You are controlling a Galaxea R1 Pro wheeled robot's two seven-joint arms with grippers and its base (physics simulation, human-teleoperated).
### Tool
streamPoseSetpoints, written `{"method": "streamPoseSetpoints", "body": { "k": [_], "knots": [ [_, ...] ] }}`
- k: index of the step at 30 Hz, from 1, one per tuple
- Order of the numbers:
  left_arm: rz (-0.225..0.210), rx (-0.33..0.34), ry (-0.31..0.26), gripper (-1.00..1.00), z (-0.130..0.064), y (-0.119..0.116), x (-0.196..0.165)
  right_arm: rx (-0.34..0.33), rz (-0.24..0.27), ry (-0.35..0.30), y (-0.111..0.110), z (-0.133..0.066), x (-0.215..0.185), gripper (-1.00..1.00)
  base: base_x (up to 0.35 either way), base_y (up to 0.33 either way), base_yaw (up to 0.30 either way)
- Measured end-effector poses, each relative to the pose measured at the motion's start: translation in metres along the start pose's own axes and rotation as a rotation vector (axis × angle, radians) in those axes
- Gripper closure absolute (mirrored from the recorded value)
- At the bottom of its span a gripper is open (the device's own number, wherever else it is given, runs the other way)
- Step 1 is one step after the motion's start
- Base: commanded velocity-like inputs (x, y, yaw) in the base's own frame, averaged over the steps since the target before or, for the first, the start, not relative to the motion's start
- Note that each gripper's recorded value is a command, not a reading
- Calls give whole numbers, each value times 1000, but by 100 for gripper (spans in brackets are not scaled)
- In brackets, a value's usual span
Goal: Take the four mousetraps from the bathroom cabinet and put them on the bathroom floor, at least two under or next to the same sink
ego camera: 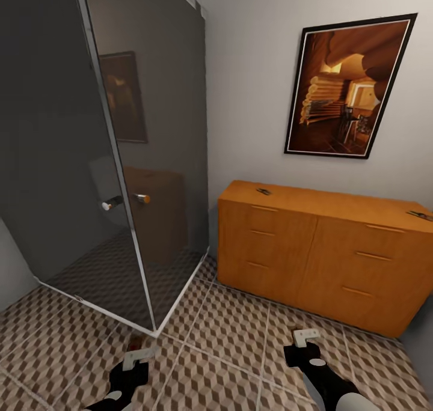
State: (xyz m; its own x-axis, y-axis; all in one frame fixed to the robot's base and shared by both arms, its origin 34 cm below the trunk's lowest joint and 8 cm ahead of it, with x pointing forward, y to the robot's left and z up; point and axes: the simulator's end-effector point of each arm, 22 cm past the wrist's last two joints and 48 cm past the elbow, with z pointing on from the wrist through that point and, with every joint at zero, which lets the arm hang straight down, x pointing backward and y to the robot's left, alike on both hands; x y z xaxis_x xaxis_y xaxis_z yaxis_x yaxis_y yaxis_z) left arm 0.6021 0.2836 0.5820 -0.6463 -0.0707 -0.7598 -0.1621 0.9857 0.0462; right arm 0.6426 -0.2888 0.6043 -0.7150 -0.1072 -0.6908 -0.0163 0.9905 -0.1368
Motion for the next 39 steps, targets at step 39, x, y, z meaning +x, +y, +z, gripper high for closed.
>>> {"method": "streamPoseSetpoints", "body": {
  "k": [39],
  "knots": [
    [3, 2, 12, 100, 0, -1, 8, -1, -8, -26, 1, 2, -3, 100, -87, -116, 255]
  ]
}}
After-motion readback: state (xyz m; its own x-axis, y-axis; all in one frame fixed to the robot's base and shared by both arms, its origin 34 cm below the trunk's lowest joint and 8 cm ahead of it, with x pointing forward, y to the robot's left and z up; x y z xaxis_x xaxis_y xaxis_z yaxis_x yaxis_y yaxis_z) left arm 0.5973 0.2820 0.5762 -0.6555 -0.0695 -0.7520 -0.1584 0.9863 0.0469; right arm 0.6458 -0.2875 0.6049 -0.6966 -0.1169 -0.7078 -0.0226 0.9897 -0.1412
